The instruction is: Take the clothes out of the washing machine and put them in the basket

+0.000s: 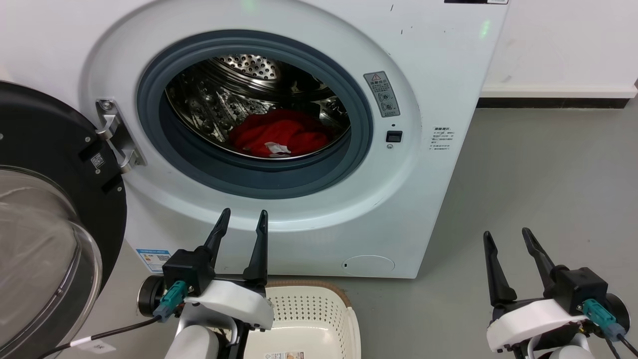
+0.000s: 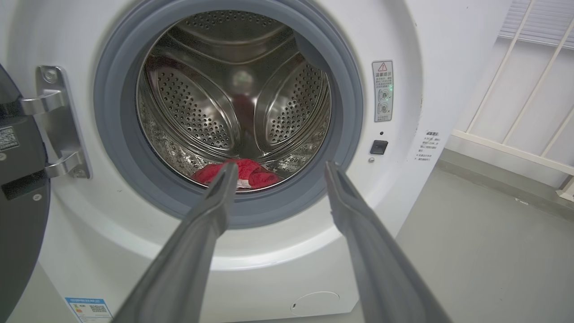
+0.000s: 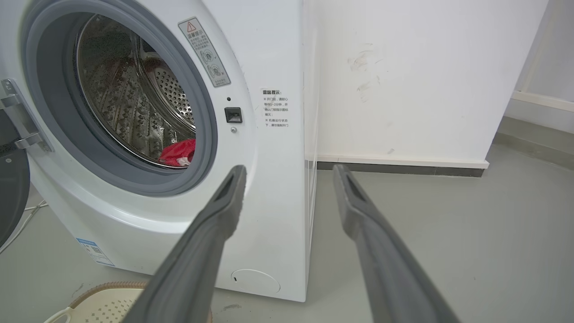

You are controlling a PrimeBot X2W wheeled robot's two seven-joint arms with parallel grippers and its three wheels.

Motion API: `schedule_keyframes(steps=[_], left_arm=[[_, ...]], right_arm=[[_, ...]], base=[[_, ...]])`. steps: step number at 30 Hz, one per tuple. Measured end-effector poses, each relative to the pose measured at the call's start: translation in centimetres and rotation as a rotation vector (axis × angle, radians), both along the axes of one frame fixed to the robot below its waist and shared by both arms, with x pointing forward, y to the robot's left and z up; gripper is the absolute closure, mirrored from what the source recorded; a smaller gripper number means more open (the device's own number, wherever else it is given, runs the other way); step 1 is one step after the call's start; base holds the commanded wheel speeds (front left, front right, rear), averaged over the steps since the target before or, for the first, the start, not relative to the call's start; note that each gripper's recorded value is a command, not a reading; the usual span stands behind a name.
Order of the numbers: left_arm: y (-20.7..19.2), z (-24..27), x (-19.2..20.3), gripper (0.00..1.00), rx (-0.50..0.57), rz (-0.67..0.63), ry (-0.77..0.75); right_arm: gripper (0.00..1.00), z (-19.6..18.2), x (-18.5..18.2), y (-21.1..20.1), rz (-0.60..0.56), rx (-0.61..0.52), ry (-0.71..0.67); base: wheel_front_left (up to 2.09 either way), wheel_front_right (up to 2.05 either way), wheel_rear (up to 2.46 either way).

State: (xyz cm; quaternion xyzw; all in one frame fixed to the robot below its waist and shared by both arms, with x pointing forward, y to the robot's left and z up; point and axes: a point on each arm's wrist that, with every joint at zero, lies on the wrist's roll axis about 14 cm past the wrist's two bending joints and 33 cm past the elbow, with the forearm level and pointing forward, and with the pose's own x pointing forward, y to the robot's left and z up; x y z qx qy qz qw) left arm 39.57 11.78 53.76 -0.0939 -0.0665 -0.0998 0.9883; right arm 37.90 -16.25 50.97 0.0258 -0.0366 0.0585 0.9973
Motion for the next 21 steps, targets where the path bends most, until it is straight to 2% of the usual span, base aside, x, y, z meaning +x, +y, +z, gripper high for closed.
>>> schedule_keyframes(steps=[14,21], left_arm=[[-0.15,-0.03,-0.08,0.0,0.066,0.004,-0.023],[0.12,-0.22,-0.07,0.0,0.066,0.014,-0.017]], right_arm=[[0.0,0.02,0.06,0.57,0.022,-0.067,-0.018],[0.0,-0.21,0.13,0.64,0.024,-0.069,-0.011]], base=[[0.0,0.0,0.0],[0.0,0.0,0.0]])
